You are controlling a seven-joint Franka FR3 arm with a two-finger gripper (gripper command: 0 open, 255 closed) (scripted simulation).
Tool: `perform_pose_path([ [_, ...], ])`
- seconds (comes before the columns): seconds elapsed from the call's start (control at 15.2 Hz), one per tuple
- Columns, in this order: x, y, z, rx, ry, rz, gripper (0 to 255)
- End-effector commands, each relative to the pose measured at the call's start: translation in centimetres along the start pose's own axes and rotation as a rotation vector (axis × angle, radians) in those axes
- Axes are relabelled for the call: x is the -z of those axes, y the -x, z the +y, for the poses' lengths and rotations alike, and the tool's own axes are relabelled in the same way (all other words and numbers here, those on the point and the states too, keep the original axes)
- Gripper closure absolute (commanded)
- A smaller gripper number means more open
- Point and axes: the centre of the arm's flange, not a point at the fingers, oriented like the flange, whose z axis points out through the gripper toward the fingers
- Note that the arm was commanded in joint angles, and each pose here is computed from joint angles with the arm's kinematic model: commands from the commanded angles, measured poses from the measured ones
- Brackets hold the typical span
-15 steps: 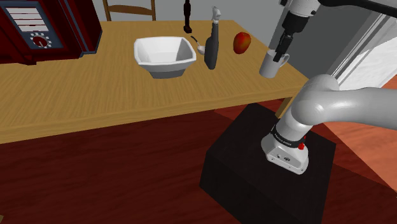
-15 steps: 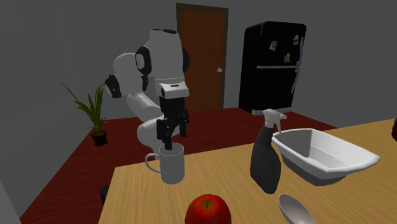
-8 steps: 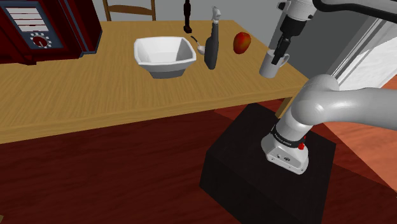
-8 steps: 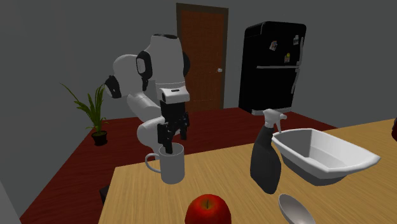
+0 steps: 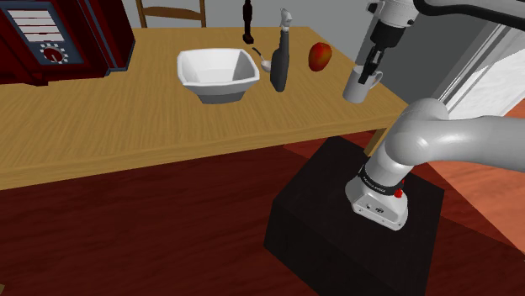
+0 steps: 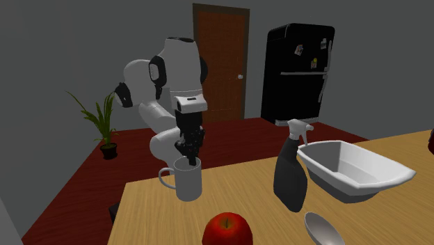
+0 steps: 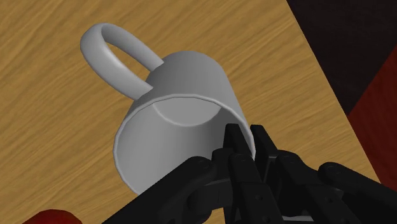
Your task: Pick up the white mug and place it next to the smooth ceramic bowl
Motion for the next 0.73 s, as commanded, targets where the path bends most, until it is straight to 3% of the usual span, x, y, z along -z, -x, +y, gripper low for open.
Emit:
perform_pose_path([
  [0.0, 0.0, 0.0, 0.0, 0.0, 0.0, -0.001, 255],
  [0.2, 0.0, 0.0, 0.0, 0.0, 0.0, -0.001, 255],
  [0.66, 3.7, -0.2, 0.0, 0.0, 0.0, -0.001, 255],
])
